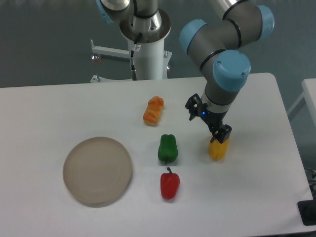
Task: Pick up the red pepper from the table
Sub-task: 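Lift the gripper up from beside the yellow pepper, then move the gripper over the red bell pepper and lower it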
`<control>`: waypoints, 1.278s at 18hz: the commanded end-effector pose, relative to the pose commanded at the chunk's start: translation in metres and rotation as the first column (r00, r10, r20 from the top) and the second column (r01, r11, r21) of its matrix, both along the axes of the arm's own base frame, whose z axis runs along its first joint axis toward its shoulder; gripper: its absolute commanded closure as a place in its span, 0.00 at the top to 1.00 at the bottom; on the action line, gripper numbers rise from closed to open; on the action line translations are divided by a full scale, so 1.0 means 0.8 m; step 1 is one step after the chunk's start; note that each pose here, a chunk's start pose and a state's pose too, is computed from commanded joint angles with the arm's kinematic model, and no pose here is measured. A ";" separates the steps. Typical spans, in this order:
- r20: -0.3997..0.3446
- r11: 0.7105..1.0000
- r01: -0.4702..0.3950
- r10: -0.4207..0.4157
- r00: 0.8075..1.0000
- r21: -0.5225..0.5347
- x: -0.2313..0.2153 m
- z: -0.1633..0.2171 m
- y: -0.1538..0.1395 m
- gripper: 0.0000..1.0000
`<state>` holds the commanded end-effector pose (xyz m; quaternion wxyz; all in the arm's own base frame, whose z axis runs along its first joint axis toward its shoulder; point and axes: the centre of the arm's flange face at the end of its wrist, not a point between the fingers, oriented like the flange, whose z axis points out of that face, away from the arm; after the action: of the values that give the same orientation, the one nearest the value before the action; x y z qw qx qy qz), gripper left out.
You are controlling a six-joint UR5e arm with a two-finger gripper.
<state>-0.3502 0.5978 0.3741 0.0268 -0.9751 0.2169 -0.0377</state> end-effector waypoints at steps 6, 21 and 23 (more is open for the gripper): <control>0.012 0.968 -0.252 0.252 0.968 -0.013 0.019 -0.032 0.039 1.00; 0.015 0.831 -0.553 0.553 0.833 0.057 0.050 -0.105 0.122 1.00; 0.016 0.833 -0.551 0.551 0.834 0.048 0.051 -0.115 0.124 1.00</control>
<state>-0.3097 0.6969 0.2821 0.0611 -0.9952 -0.0721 -0.0236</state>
